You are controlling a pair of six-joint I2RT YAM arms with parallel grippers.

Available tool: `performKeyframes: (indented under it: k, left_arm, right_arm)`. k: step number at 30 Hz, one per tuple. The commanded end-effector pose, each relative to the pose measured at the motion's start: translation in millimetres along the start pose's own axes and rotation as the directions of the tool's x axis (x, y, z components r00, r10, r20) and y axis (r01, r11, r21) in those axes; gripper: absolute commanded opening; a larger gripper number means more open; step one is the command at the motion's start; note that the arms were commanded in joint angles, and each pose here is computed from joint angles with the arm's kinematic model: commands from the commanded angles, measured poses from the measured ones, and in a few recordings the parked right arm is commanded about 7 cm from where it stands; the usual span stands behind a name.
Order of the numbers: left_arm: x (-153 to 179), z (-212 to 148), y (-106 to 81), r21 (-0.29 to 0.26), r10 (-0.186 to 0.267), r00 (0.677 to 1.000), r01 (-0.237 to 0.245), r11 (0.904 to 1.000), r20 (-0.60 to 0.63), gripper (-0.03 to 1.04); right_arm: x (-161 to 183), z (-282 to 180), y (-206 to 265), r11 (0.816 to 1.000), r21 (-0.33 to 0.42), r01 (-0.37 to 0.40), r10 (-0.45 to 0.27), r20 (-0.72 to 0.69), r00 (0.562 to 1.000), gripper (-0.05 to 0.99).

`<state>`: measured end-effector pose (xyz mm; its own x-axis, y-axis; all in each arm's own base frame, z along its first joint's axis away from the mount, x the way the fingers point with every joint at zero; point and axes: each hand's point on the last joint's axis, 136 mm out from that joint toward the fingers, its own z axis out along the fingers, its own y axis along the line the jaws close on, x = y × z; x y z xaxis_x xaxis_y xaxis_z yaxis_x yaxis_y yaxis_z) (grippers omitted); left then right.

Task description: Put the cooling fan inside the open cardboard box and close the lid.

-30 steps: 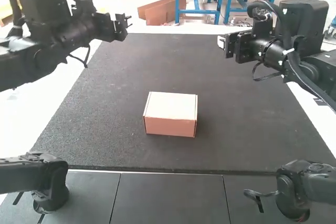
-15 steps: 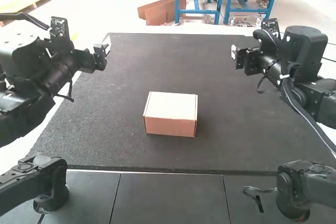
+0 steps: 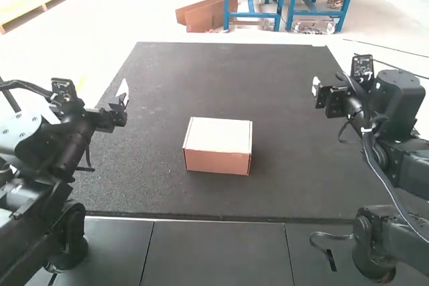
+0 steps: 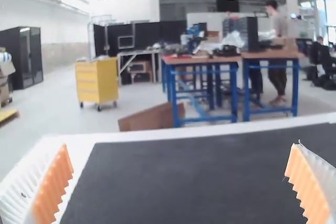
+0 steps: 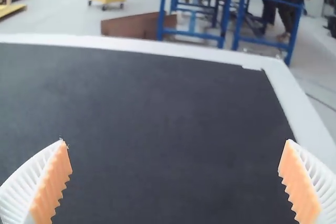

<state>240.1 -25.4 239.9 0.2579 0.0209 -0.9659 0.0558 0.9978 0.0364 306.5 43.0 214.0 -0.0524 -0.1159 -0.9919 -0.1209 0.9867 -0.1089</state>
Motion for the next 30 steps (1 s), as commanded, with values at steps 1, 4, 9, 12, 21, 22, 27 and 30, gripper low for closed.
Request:
performKeyframes:
  k: [1,4,9,12,21,22,27,30]
  left_arm:
    - [-2,-3,10.0,-0.053,0.002,1.0,-0.001,0.9986,0.019,0.96]
    - [2,-4,11.4,-0.059,-0.024,1.0,0.024,0.998,0.004,0.96]
    - [32,-6,10.0,-0.06,-0.065,0.991,0.059,0.9965,-0.115,0.96]
    - [44,-8,9.0,-0.058,-0.061,0.984,0.052,0.997,-0.166,0.96]
    - [66,-12,-2.5,0.0,-0.049,0.965,0.051,0.9987,-0.258,0.96]
    - [67,-12,-1.8,-0.004,-0.054,0.964,0.054,0.9985,-0.261,0.96]
    - [67,-12,0.1,-0.011,-0.054,0.964,0.052,0.9986,-0.26,0.96]
    - [69,-13,0.0,-0.008,-0.042,0.962,0.041,0.9991,-0.269,0.96]
  right_arm:
    - [2,-4,-9,1.0,0.02,-0.017,0.016,0.017,1.0,0.9]
    - [10,-6,-17,0.999,0.045,-0.019,0.018,0.021,1.0,0.9]
    - [32,-14,-28,0.996,0.081,-0.042,0.043,-0.005,0.999,0.9]
    - [37,-21,-35,0.992,0.112,-0.053,0.052,0.006,0.999,0.9]
    - [56,-36,-55,0.963,0.228,-0.141,0.139,0.023,0.99,0.91]
    - [58,-37,-55,0.963,0.23,-0.142,0.14,0.025,0.99,0.9]
    - [64,-51,-51,0.965,0.22,-0.145,0.148,0.006,0.989,0.91]
    - [57,-64,-48,0.967,0.21,-0.147,0.14,0.048,0.989,0.91]
